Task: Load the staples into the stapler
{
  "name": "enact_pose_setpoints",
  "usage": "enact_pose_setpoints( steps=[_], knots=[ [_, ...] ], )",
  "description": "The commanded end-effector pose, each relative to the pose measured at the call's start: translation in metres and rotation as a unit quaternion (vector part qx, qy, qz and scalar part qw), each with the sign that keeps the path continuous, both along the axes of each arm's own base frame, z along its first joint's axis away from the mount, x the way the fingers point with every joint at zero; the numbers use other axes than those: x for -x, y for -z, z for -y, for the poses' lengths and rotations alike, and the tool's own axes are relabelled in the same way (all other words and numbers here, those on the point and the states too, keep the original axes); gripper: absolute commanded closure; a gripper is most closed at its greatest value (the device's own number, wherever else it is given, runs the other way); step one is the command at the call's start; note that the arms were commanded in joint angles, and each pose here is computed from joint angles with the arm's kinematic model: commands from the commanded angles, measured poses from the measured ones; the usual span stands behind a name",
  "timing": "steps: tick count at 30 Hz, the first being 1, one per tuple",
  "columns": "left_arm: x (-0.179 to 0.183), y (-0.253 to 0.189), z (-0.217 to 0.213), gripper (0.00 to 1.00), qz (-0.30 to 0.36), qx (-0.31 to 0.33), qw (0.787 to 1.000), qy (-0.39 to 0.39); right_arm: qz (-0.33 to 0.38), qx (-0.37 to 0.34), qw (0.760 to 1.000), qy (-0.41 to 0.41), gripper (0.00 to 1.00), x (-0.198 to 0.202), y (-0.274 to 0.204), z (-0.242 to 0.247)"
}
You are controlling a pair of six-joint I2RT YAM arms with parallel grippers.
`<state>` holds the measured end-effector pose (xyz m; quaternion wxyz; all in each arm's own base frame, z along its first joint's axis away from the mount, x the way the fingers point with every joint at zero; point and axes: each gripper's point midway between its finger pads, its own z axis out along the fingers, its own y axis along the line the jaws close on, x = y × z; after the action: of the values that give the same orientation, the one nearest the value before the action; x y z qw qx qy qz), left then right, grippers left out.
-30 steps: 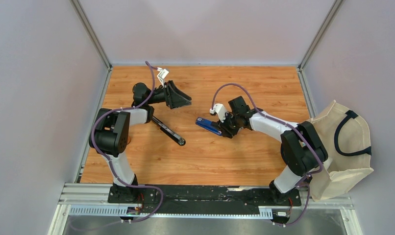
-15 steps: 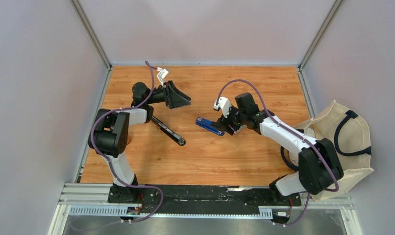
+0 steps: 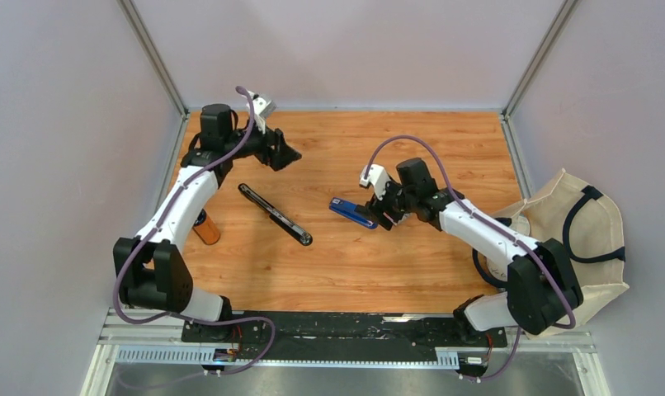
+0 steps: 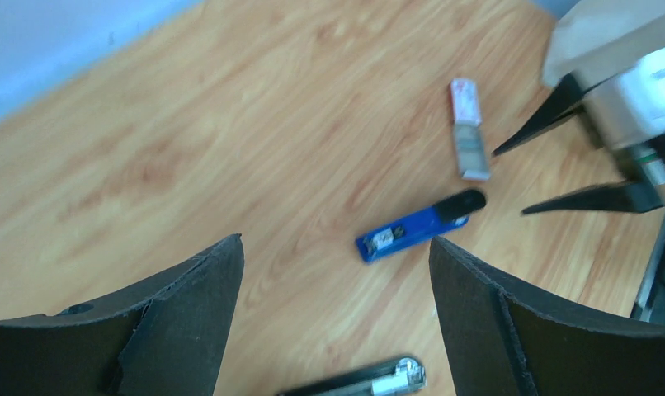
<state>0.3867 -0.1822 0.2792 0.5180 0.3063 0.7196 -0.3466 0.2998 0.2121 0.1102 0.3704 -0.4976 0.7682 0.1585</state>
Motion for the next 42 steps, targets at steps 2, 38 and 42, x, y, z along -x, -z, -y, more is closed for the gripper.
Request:
enact_pose_setpoints(
  steps=[2,38,42],
  knots=[
    [0.013,0.077,-0.045,0.09,-0.103,-0.111,0.987,-0.057,0.064,-0.048,0.996,-0.028,0.35,0.01,-0.04,-0.041],
    [0.046,0.054,-0.135,0.09,-0.155,-0.034,0.974,-0.161,-0.019,0.013,0.999,-0.039,0.54,0.037,0.036,-0.216],
    [0.046,0.056,-0.135,0.09,-0.156,-0.032,0.974,-0.16,-0.014,0.017,0.999,-0.037,0.54,0.035,0.038,-0.216]
  ],
)
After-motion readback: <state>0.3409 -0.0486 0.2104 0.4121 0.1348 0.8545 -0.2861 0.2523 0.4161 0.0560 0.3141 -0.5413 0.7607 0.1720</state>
